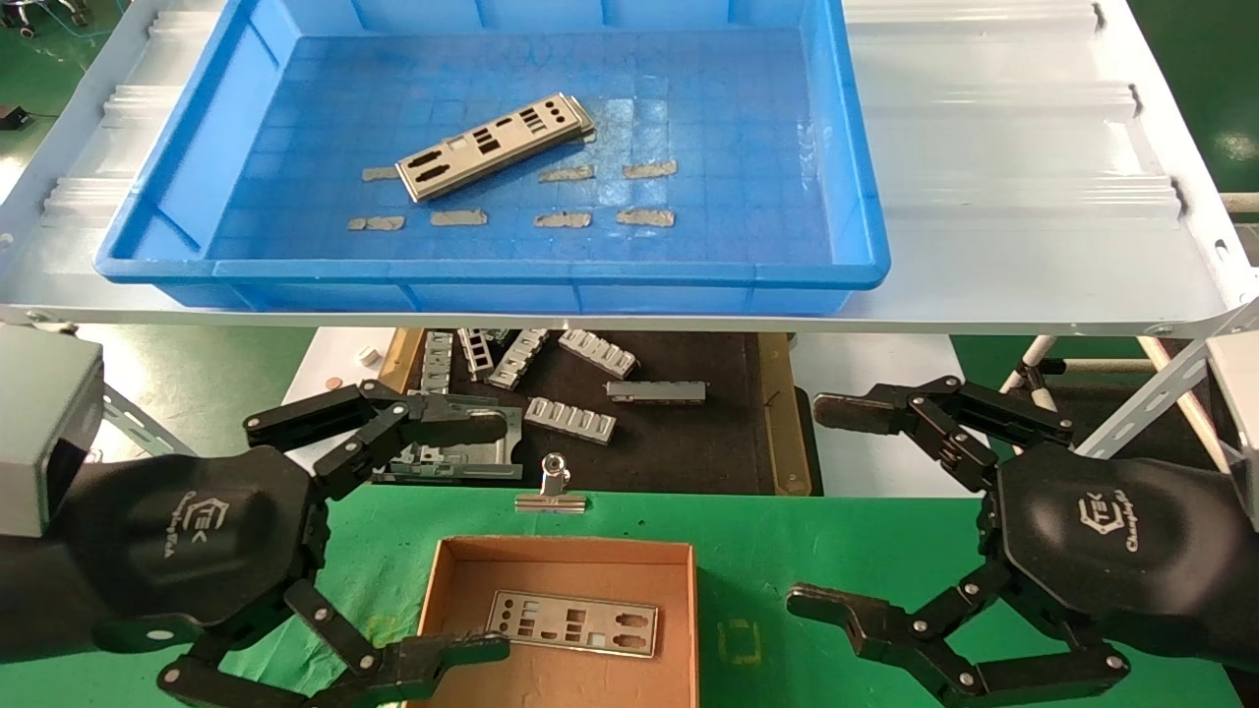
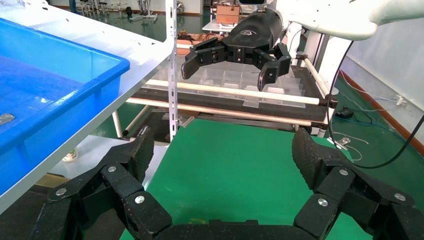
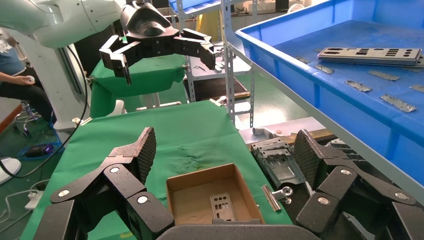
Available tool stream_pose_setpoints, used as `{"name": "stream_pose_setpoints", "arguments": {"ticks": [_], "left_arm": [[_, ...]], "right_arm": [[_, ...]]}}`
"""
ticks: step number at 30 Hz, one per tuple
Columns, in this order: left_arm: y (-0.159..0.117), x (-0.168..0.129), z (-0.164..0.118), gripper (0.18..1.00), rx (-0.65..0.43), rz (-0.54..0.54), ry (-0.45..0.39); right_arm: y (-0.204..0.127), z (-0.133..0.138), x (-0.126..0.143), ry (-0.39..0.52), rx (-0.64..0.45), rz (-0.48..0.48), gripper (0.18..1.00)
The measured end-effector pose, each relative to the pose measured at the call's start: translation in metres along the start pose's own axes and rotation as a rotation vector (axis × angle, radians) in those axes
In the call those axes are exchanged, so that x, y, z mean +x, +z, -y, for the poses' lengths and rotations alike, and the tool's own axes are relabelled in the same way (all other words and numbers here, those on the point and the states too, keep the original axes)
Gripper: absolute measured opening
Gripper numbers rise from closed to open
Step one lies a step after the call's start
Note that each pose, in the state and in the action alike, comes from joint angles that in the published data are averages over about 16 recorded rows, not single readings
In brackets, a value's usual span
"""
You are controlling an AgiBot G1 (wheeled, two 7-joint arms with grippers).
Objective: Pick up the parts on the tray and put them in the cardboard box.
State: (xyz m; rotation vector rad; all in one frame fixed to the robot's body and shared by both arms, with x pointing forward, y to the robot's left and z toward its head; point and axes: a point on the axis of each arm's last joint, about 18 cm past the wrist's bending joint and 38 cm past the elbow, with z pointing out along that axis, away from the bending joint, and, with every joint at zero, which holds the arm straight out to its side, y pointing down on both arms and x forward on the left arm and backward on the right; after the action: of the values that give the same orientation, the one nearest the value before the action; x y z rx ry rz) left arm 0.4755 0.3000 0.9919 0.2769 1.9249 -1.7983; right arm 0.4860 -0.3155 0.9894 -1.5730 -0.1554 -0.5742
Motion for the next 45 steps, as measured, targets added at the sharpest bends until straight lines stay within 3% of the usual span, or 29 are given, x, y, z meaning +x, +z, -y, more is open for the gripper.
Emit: {"name": "stream_pose_setpoints", "arguments": {"ticks": [45], "left_arm": [[0.0000, 0.0000, 0.0000, 1.001, 0.000, 0.000, 0.000]], "right_arm": [[0.0000, 0.0000, 0.0000, 0.000, 0.000, 0.000, 1.001]]}}
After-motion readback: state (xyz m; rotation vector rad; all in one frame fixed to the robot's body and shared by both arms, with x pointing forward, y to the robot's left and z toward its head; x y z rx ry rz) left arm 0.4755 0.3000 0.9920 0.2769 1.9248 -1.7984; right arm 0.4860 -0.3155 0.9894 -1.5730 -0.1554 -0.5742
